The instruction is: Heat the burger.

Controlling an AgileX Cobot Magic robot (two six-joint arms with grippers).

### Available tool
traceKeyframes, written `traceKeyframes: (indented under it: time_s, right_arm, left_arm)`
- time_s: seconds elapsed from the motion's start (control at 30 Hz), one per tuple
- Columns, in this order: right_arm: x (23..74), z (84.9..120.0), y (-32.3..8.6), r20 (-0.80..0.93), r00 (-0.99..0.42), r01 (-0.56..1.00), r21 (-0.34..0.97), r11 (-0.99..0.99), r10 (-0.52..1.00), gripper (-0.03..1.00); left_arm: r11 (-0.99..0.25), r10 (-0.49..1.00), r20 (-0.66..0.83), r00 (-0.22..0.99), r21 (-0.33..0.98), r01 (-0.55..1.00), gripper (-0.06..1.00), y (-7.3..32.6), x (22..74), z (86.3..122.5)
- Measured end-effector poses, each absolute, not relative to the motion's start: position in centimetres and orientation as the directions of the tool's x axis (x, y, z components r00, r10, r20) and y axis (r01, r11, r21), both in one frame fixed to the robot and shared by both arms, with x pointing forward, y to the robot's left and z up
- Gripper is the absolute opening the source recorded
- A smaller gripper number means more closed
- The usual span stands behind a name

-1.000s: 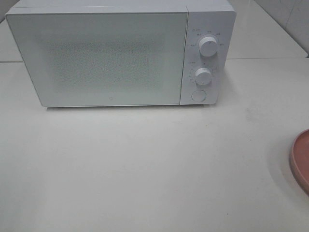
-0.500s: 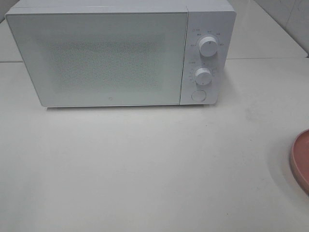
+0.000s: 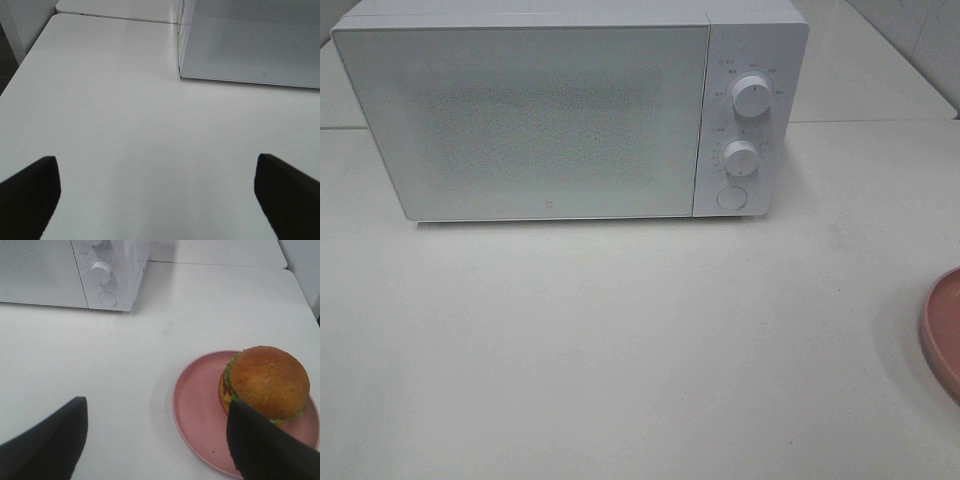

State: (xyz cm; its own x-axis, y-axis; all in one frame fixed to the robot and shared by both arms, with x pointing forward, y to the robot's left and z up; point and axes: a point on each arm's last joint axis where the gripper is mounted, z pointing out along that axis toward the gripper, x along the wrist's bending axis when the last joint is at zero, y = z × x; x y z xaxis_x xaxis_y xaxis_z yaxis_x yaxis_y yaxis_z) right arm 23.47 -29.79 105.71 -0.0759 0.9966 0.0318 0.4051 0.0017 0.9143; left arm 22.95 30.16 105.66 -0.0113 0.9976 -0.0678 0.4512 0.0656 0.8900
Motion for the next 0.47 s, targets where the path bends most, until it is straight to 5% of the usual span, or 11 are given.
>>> traceKeyframes:
  time_s: [0.47]
  right_arm:
    - [23.47, 105.71, -29.79, 0.032, -0.076, 0.405, 0.914, 0.002, 0.997, 0.76]
  left_arm:
    - [0.066, 0.998, -0.068, -0.011, 0.890, 0.451, 0.97, 30.16, 22.95, 105.66]
